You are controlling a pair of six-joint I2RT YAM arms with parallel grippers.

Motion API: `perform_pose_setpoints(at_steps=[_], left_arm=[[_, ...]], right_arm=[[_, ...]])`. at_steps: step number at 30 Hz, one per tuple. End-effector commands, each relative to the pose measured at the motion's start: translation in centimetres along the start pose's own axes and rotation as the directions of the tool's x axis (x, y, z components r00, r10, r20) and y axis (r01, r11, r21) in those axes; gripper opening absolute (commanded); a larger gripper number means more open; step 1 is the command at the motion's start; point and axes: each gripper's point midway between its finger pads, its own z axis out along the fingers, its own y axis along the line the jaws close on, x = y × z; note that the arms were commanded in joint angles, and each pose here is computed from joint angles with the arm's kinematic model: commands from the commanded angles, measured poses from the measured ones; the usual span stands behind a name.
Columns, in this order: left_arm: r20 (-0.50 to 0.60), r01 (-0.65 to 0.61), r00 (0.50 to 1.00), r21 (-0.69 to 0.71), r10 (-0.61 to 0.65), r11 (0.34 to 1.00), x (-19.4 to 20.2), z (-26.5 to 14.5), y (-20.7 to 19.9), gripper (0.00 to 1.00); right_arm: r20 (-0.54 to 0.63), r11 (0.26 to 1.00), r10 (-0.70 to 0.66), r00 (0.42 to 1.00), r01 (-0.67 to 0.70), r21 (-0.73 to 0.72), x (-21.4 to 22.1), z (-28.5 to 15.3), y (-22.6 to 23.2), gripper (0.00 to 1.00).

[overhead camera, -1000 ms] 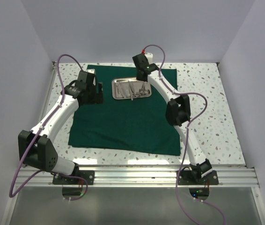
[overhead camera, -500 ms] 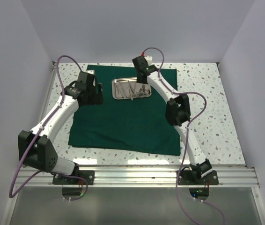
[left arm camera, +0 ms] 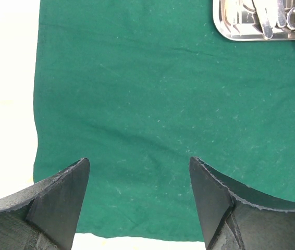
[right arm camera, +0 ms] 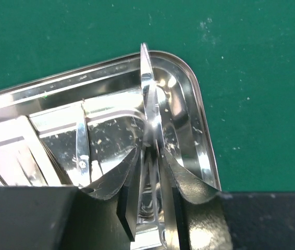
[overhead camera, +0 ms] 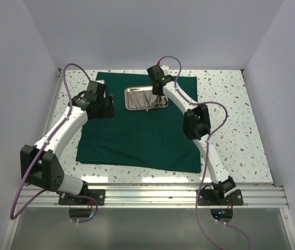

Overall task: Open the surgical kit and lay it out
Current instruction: Pick up the medical item from the container.

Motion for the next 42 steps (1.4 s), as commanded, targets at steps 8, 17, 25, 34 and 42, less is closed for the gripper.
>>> perform_pose_setpoints(at_steps=[8, 17, 25, 34, 42], left_arm=[[-0.001, 0.015, 1.000, -0.019, -0.015, 1.000, 0.0, -0.4, 0.5, 0.80], [-0.015, 0.007, 1.000, -0.024, -0.007, 1.000, 0.2, 0.0, 0.5, 0.80], [-0.017, 0.026, 1.000, -0.014, -0.026, 1.000, 0.9, 0.6, 0.4, 0.80], [0.008, 0.038, 0.999, 0.007, -0.038, 0.999, 0.4, 0.8, 0.0, 0.80], [0.037, 0.032, 0.999, 0.040, -0.033, 0.999, -1.3, 1.6, -1.2, 0.80]], right_arm=[[-0.045, 1.000, -0.006, 0.999, 0.006, -0.005, 2.1, 1.8, 0.0, 0.24], [-0.098, 0.995, -0.070, 0.993, 0.077, 0.062, 4.0, 2.6, -1.4, 0.22], [-0.187, 0.979, -0.142, 0.972, 0.166, 0.118, 6.5, 2.9, -3.5, 0.19], [-0.283, 0.978, -0.175, 0.943, 0.200, 0.063, 9.1, 2.7, -3.4, 0.00], [-0.083, 0.996, -0.086, 0.993, 0.085, -0.015, -0.4, -2.4, -2.2, 0.00]])
